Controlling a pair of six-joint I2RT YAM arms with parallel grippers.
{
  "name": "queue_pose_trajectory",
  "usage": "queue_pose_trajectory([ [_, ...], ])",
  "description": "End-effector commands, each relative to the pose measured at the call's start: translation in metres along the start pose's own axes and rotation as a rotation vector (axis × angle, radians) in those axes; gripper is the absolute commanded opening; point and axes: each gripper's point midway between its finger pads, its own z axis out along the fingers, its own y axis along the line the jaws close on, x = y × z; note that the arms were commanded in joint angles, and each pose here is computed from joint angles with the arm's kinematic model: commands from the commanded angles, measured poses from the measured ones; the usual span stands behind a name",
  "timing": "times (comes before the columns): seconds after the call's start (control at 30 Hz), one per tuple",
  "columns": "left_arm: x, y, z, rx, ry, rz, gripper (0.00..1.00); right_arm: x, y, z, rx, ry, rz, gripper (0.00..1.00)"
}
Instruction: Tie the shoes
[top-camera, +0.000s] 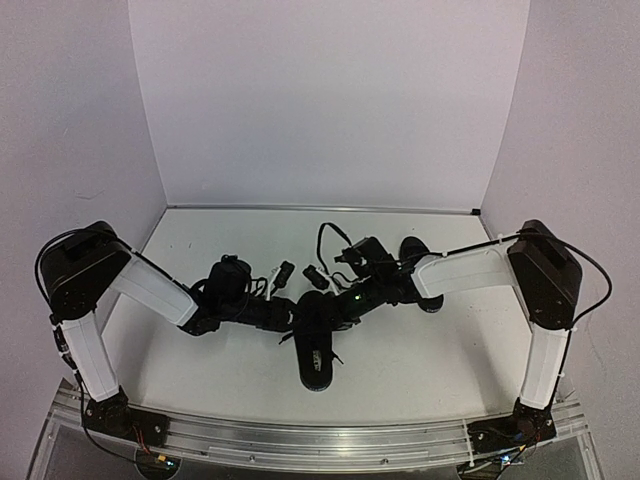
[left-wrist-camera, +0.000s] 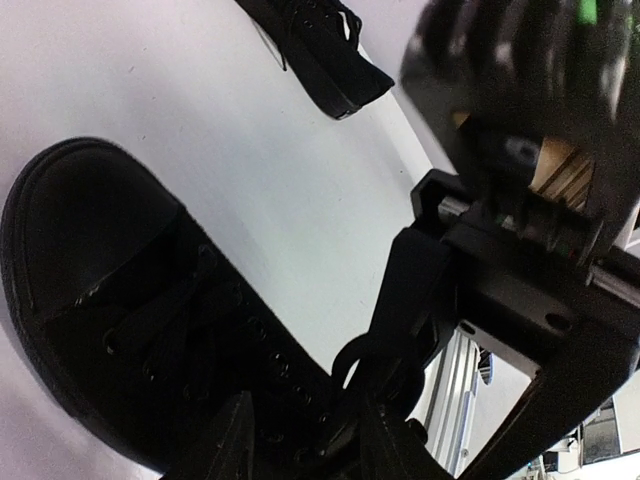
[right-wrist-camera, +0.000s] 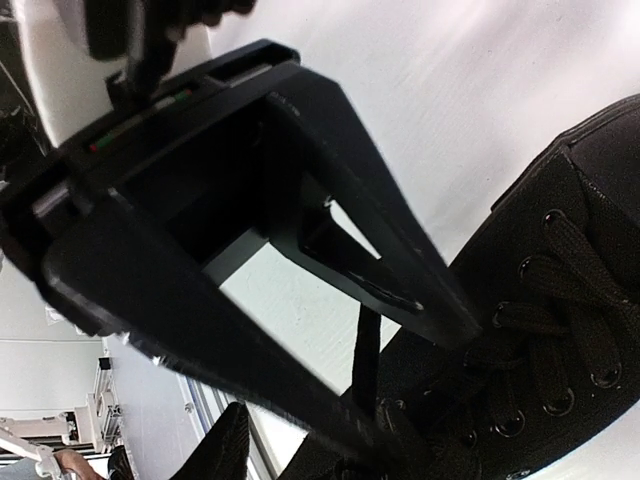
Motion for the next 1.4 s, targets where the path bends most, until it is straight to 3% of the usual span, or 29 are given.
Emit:
queue_pose_trajectory([
  [0.0, -0.003, -0.002, -0.014, -0.042, -0.040, 0.023, 0.39, -0.008, 0.016, -0.010, -0.020, -0.040, -0.056, 0.40],
  [0.23, -0.018, -0.027, -0.025, 0.027, -0.100, 0.081, 0.65, -0.009, 0.020, -0.006, -0.049, -0.029, -0.070, 0.41],
  [0.73, -0.031, -0.039, 0.000, 0.104, -0.067, 0.109, 0.73, -0.014, 0.026, 0.006, -0.081, -0.016, -0.093, 0.41],
  [1.07, -0.019, -0.031, 0.000, 0.108, -0.069, 0.088, 0.46, -0.012, 0.025, 0.003, -0.065, -0.021, -0.089, 0.41],
  [1.37, -0.016, -0.031, -0.002, 0.114, -0.066, 0.085, 0.09, -0.009, 0.019, -0.008, -0.018, -0.046, -0.068, 0.41],
])
